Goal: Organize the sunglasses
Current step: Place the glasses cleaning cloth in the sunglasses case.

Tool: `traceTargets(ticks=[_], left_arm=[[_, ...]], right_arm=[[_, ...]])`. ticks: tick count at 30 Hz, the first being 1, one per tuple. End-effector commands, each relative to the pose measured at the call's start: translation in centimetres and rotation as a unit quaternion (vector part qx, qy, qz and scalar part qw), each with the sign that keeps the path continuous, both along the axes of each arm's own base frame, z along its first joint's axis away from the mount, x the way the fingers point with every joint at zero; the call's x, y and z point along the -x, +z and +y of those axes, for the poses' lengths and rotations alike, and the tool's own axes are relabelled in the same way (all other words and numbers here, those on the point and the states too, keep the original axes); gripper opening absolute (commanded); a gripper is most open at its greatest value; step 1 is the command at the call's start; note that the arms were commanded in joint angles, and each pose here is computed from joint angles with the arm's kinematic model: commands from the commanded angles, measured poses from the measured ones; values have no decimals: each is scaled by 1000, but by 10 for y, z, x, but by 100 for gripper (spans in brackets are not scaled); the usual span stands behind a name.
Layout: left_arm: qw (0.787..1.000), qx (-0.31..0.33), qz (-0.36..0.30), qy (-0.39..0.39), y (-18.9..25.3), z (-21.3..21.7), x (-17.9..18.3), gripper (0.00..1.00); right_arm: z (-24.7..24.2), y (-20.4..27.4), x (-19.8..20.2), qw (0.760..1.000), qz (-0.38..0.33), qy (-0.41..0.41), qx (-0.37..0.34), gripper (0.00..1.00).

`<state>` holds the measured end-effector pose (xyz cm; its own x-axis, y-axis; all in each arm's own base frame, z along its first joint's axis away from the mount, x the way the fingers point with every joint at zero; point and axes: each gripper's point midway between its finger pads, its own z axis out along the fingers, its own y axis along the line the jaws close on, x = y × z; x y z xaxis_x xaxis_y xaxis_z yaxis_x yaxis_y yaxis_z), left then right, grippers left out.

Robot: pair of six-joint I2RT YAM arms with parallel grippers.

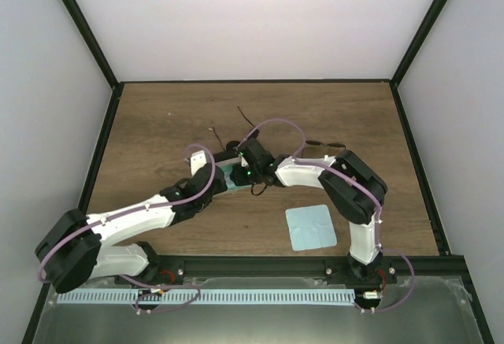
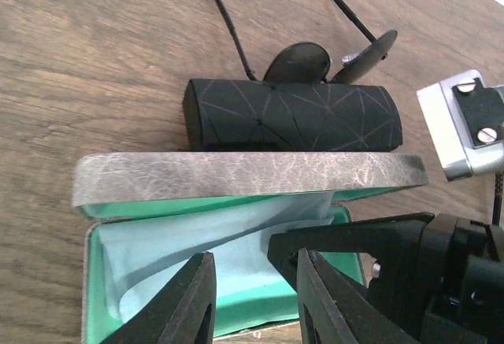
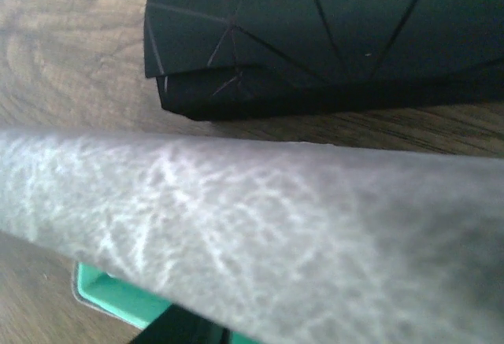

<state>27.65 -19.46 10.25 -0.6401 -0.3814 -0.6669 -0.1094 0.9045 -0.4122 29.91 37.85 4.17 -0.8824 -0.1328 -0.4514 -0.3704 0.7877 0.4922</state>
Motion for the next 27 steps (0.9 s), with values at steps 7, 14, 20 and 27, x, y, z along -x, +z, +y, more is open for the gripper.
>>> traceTargets(ticks=[7,14,20,27], left_arm=[[998,24,-27,47,19,30,11,33],[997,54,-42,43,37,38,22,34],[995,71,-54,43,52,44,27,35],[994,64,-64,58,56,53,28,37]], right_arm=[[17,-15,0,998,-10,12,65,38],[15,-26,-1,994,-15,-5,106,34],[11,-32,5,994,-7,-8,112,21],[8,-24,11,995,-6,-5,102,1]])
